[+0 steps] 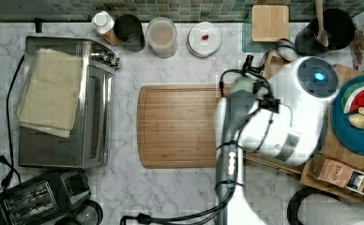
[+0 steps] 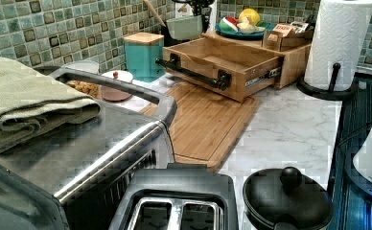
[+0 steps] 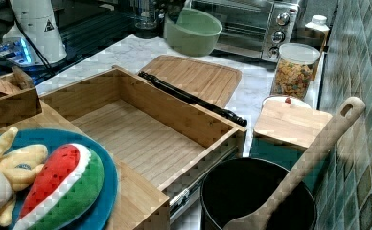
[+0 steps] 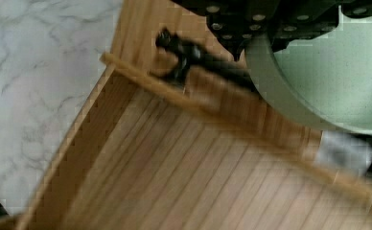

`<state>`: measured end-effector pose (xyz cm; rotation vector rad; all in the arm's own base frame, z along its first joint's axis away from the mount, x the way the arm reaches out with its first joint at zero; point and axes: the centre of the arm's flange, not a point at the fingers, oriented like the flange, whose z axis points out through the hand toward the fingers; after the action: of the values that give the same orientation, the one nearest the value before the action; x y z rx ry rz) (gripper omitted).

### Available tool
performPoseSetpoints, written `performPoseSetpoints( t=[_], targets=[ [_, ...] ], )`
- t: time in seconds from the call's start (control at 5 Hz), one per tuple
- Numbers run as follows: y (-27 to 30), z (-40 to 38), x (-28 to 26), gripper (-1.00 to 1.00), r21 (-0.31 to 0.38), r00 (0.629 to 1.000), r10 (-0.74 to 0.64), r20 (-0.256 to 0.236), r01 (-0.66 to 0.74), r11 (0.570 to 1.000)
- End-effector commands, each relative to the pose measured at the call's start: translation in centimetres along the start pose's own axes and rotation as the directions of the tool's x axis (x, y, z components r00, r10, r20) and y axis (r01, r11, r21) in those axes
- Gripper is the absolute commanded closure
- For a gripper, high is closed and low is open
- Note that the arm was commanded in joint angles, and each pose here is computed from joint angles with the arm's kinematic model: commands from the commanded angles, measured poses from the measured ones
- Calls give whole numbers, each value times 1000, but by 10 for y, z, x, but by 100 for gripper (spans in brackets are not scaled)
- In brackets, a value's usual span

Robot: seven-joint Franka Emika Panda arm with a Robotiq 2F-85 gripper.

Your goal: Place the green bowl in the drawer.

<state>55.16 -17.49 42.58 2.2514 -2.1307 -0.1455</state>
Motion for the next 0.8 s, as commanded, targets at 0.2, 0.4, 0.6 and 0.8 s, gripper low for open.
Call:
performPoseSetpoints(
  t=[0.2, 0.4, 0.6, 0.8],
  targets=[
    [22, -26, 80, 100, 187, 929, 366, -56, -350, 918],
    [16, -6, 82, 100, 148, 904, 422, -64, -410, 900],
    [24, 22, 89, 100, 176, 902, 430, -37, -417, 892],
    [31, 50, 99, 100, 161, 898, 439, -3, -433, 887]
  ],
)
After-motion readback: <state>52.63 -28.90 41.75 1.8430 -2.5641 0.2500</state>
